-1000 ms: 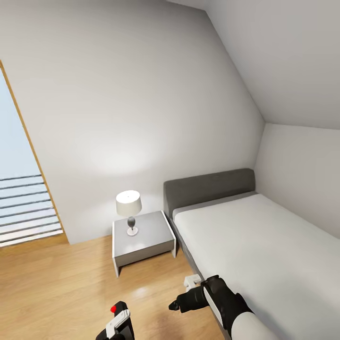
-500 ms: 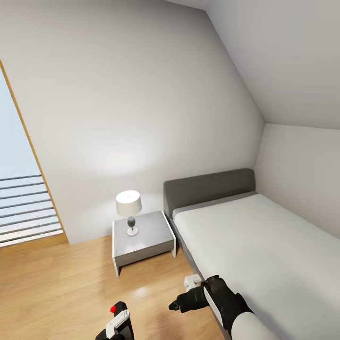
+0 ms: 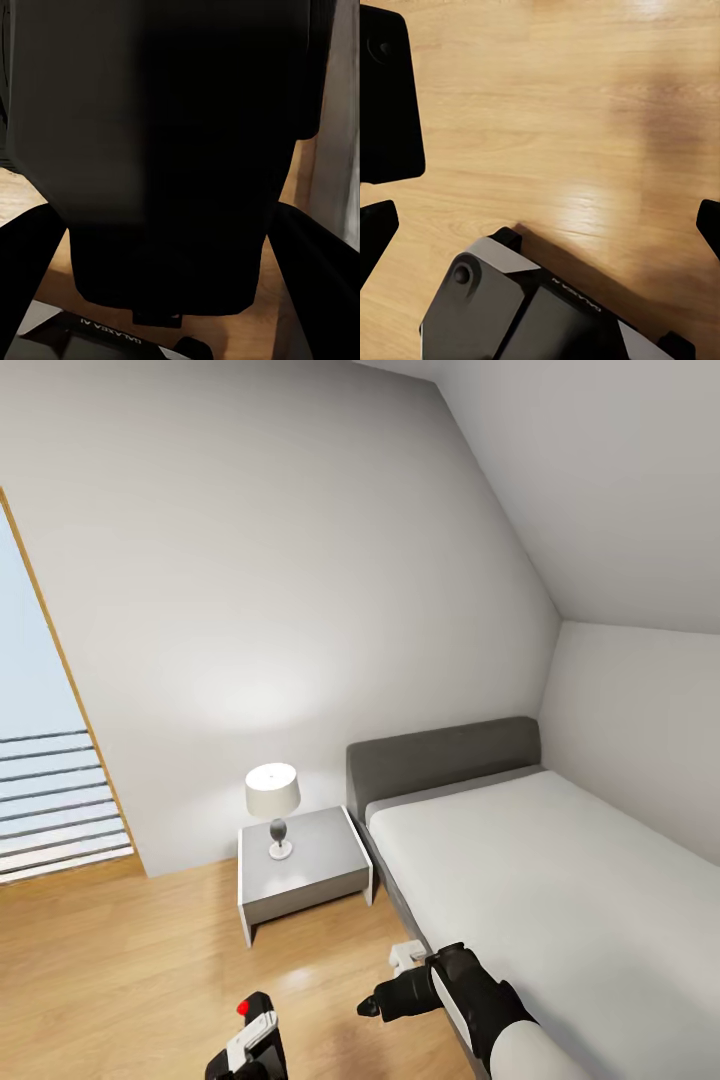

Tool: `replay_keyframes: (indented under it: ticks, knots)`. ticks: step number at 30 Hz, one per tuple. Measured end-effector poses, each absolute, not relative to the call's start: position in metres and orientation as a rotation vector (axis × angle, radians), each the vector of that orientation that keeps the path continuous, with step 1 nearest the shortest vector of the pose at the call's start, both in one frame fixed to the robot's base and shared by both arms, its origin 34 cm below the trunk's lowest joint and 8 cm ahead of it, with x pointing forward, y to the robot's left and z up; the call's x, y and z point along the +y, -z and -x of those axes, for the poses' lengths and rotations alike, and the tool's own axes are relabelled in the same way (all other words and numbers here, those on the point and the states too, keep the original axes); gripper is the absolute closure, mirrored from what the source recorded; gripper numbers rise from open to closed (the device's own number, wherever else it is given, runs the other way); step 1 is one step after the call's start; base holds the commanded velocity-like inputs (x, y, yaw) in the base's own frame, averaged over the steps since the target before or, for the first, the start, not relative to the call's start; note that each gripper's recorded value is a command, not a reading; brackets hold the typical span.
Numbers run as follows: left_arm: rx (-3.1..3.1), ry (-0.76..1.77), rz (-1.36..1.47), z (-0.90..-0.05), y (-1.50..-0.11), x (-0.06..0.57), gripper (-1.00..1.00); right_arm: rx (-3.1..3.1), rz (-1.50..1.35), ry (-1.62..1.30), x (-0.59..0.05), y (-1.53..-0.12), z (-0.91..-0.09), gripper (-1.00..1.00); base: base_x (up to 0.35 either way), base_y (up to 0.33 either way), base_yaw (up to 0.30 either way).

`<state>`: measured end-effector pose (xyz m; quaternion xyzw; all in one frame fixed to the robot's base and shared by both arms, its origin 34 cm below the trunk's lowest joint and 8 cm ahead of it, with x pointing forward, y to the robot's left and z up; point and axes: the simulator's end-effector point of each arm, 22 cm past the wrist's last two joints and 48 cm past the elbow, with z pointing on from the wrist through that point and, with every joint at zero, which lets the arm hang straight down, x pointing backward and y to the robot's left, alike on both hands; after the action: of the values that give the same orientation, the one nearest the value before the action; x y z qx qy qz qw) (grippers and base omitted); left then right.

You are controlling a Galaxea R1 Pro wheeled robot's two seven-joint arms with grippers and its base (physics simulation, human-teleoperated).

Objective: Attach the digital camera to the camera tripod in the bedroom.

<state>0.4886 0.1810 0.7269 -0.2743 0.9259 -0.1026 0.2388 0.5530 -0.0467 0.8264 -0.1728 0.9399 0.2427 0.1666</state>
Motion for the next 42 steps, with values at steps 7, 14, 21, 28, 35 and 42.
replay_keyframes:
  ticks: [7, 14, 21, 28, 35, 42]
  knots:
    - [2.533, 0.289, 0.744, -0.492, -0.729, 0.177, 1.00, 2.670, 0.492, -0.683, -0.047, -0.826, -0.555, -1.00, -0.242, 0.026, 0.000]
    - [2.535, 0.287, 0.743, -0.491, -0.729, 0.178, 1.00, 2.661, 0.494, -0.664, -0.049, -0.826, -0.558, -1.00, -0.316, 0.125, 0.000]
    - [2.548, 0.275, 0.746, -0.486, -0.725, 0.181, 1.00, 2.698, 0.485, -0.591, -0.060, -0.807, -0.550, -1.00, -0.312, 0.162, 0.000]
    - [2.558, 0.269, 0.758, -0.482, -0.721, 0.182, 1.00, 2.822, 0.467, -0.477, -0.104, -0.756, -0.507, -1.00, -0.311, 0.166, 0.000]
    - [2.692, 0.203, 0.789, -0.432, -0.690, 0.195, 1.00, 2.969, 0.408, -0.328, -0.200, -0.705, -0.445, -1.00, -0.279, 0.116, 0.000]
    - [2.944, 0.004, 0.871, -0.308, -0.641, 0.232, 1.00, 3.006, 0.374, -0.220, -0.264, -0.680, -0.399, -1.00, -0.073, 0.021, 0.000]
